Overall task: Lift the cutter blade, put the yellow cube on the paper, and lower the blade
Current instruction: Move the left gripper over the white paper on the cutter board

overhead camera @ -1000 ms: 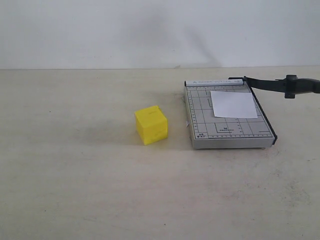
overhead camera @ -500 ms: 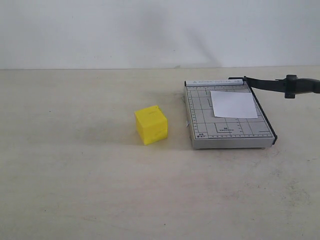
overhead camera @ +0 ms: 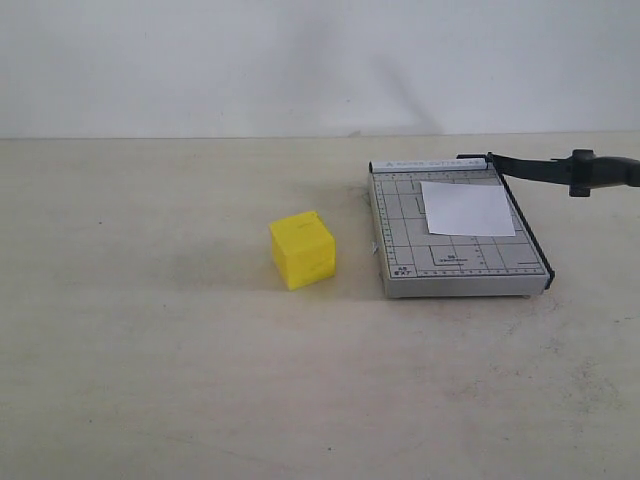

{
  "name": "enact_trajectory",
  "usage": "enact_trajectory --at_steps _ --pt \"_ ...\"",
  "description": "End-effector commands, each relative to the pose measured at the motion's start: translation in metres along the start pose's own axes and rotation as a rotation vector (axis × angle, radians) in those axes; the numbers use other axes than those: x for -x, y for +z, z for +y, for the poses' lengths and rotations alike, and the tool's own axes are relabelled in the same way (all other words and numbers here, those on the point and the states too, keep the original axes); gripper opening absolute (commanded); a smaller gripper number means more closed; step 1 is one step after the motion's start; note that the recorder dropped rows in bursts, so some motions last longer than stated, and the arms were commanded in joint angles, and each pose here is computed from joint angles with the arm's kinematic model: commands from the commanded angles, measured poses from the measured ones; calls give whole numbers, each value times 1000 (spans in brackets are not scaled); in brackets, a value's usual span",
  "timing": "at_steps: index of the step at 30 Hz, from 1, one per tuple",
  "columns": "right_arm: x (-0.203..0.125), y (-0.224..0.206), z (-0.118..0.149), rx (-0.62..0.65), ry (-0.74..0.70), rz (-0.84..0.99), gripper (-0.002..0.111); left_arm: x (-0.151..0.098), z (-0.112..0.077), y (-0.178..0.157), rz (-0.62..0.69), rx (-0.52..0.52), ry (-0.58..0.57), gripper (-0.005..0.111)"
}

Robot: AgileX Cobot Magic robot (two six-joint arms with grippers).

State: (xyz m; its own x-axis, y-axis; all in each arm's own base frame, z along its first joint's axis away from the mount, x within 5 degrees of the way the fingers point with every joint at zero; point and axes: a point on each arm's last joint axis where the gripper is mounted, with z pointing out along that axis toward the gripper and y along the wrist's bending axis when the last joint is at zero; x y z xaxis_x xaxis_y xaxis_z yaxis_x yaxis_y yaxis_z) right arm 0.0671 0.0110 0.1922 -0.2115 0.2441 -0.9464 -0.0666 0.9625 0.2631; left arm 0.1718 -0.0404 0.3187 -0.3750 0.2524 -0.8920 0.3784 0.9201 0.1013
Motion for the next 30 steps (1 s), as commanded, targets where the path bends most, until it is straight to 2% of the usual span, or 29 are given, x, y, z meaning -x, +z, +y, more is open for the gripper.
enact_trajectory --at_steps 1,3,6,9,11,13,16,18,20,21,22,23,25,28,30 --pt "0 0 0 2 -8 8 0 30 -18 51 -13 -209 -103 4" --pt "0 0 0 2 -6 8 0 35 -33 72 -30 -246 -179 4" --pt "0 0 0 2 -6 8 0 31 -57 97 -20 -234 -300 4" --pt "0 0 0 2 -6 8 0 18 -81 122 35 -179 -451 4" --pt "0 0 0 3 -9 9 0 7 -87 137 60 -100 -534 4" --pt "0 0 0 3 -9 9 0 -6 -86 152 88 -7 -607 4" --pt "0 0 0 3 -9 9 0 -30 -72 165 105 221 -733 4" --pt "0 0 0 3 -6 9 0 -46 -54 167 90 448 -887 4" --pt "-1 0 0 4 -7 11 0 -58 -39 164 28 626 -1058 4" --pt "-1 0 0 4 -7 11 0 -60 -34 162 -17 665 -1115 4" --pt "-1 0 0 4 -7 11 0 -57 -30 163 -64 645 -1101 4" --pt "-1 0 0 4 -7 11 0 -50 -29 166 -114 580 -1012 4" --pt "-1 0 0 4 -7 11 0 -30 -34 172 -216 401 -710 4" --pt "-1 0 0 4 -7 11 0 7 -57 174 -432 83 -80 4" --pt "-1 0 0 4 -7 11 0 22 -77 173 -517 -98 313 4"
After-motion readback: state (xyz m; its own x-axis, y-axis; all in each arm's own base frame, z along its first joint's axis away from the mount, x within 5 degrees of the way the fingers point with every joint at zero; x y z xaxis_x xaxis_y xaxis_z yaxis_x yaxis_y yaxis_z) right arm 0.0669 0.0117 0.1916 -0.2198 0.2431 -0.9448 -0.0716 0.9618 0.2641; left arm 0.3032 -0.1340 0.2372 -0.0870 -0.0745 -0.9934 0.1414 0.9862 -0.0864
